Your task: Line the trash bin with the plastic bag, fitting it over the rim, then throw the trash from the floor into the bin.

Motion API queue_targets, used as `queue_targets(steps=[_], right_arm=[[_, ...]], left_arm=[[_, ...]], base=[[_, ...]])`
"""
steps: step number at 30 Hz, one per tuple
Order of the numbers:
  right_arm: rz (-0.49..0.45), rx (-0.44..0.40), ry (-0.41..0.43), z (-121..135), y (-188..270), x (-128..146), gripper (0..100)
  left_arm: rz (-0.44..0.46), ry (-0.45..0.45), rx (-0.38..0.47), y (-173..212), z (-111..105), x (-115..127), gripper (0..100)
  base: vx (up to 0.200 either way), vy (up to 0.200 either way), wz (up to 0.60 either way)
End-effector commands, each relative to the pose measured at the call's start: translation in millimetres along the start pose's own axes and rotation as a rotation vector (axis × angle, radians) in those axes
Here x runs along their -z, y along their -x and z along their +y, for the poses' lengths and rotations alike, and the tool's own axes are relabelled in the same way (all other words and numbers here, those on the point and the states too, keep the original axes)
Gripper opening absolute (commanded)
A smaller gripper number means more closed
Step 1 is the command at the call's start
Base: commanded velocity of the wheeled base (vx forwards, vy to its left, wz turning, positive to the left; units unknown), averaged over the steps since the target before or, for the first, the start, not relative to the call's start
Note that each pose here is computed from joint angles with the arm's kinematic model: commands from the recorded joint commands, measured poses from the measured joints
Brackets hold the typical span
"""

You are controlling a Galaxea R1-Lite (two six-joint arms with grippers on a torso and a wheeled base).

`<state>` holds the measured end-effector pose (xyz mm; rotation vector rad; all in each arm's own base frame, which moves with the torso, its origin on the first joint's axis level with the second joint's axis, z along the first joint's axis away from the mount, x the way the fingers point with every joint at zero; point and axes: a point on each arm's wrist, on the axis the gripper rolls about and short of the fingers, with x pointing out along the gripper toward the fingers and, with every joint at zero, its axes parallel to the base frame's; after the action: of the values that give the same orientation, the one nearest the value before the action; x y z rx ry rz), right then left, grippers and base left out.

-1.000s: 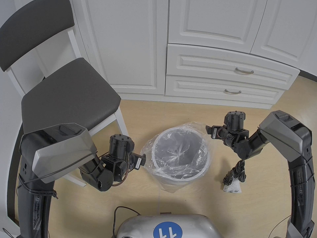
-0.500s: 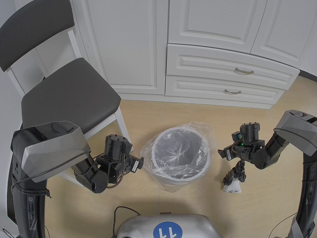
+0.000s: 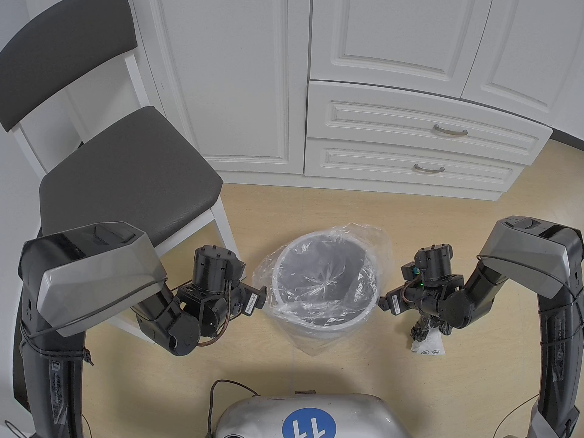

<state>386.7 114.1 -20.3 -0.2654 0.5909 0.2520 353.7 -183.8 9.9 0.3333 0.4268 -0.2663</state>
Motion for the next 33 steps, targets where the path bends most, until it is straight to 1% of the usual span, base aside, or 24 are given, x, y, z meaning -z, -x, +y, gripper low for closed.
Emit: queue_targets(steps=[1,3,4,6,7,8,9,10,11,12,14,17,19,21,22,25,26,29,31,32,33], right_arm=[[-0.054,0.05,-0.102,-2.8,-22.5,-10.7,100],[-0.058,0.056,-0.109,-3.0,-23.6,-11.7,100],[-0.121,0.097,-0.189,-6.3,-33.4,-27.5,100],[-0.167,0.11,-0.261,-8.1,-38.5,-38.8,100],[-0.18,0.11,-0.281,-8.6,-39.3,-42.4,100],[-0.201,0.105,-0.325,-8.7,-41.7,-48.5,100],[-0.214,0.101,-0.347,-8.4,-43.2,-52.0,100],[-0.216,0.101,-0.35,-8.4,-43.7,-52.3,100],[-0.238,0.094,-0.386,-6.4,-49.4,-56.4,100],[-0.243,0.094,-0.392,-6.5,-50.3,-57.4,100],[-0.28,0.101,-0.446,-6.4,-59.2,-63.6,100],[-0.319,0.121,-0.496,-7.8,-69.0,-69.2,100],[-0.343,0.131,-0.52,-11.3,-73.5,-72.7,100],[-0.343,0.131,-0.52,-11.3,-73.5,-72.7,100],[-0.362,0.129,-0.551,-13.1,-76.5,-74.8,100],[-0.395,0.127,-0.583,-16.4,-81.9,-78.2,100],[-0.395,0.127,-0.583,-16.4,-81.9,-78.2,100],[-0.412,0.147,-0.597,-28.9,-88.2,-78.0,100],[-0.424,0.159,-0.597,-35.4,-85.9,-81.4,100],[-0.442,0.166,-0.599,-41.7,-80.9,-87.6,100],[-0.442,0.166,-0.599,-41.7,-80.9,-87.6,100]], left_arm=[[-0.013,0.007,-0.004,0.0,1.0,-3.0,100],[-0.013,0.007,-0.004,0.2,1.0,-2.7,100],[-0.034,0.013,-0.009,1.2,1.8,-5.7,100],[-0.039,0.015,-0.011,2.8,3.2,-7.5,100],[-0.044,0.015,-0.01,4.0,3.1,-8.9,100],[-0.047,0.016,-0.011,6.2,3.9,-10.5,100],[-0.051,0.017,-0.011,7.1,4.4,-12.0,100],[-0.051,0.017,-0.011,7.1,4.4,-12.0,100],[-0.054,0.017,-0.011,7.8,4.1,-13.1,100],[-0.055,0.017,-0.009,7.8,4.1,-13.1,100],[-0.055,0.016,-0.008,8.3,3.0,-13.1,100],[-0.058,0.018,-0.004,8.6,1.3,-13.8,100],[-0.06,0.019,-0.003,8.8,0.7,-14.0,100],[-0.06,0.019,-0.003,8.8,0.7,-14.0,100],[-0.07,0.018,0.002,9.4,-2.2,-14.8,100],[-0.091,0.02,0.006,9.4,-5.2,-16.5,100],[-0.091,0.02,0.006,9.4,-5.2,-16.5,100],[-0.096,0.026,0.011,10.6,-9.8,-16.9,100],[-0.1,0.033,0.015,11.6,-11.9,-17.9,100],[-0.105,0.046,0.022,12.9,-15.1,-19.0,100],[-0.105,0.046,0.022,12.9,-15.1,-19.0,100]], base=[[0.0,0.0,0.0],[0.0,0.0,0.0],[0.0,0.0,0.0],[0.0,0.0,0.0],[0.0,0.0,0.0],[0.0,0.0,0.0],[0.0,0.0,0.0],[0.0,0.0,0.0],[0.0,0.0,0.0],[0.0,0.0,0.0],[0.0,0.0,0.0],[0.0,0.0,0.0],[0.0,0.0,0.0],[0.0,0.0,0.0],[0.0,0.0,0.0],[0.0,0.0,0.0],[0.0,0.0,0.0],[0.0,0.0,0.0],[0.0,0.0,0.0],[0.0,0.0,0.0],[0.0,0.0,0.0]])
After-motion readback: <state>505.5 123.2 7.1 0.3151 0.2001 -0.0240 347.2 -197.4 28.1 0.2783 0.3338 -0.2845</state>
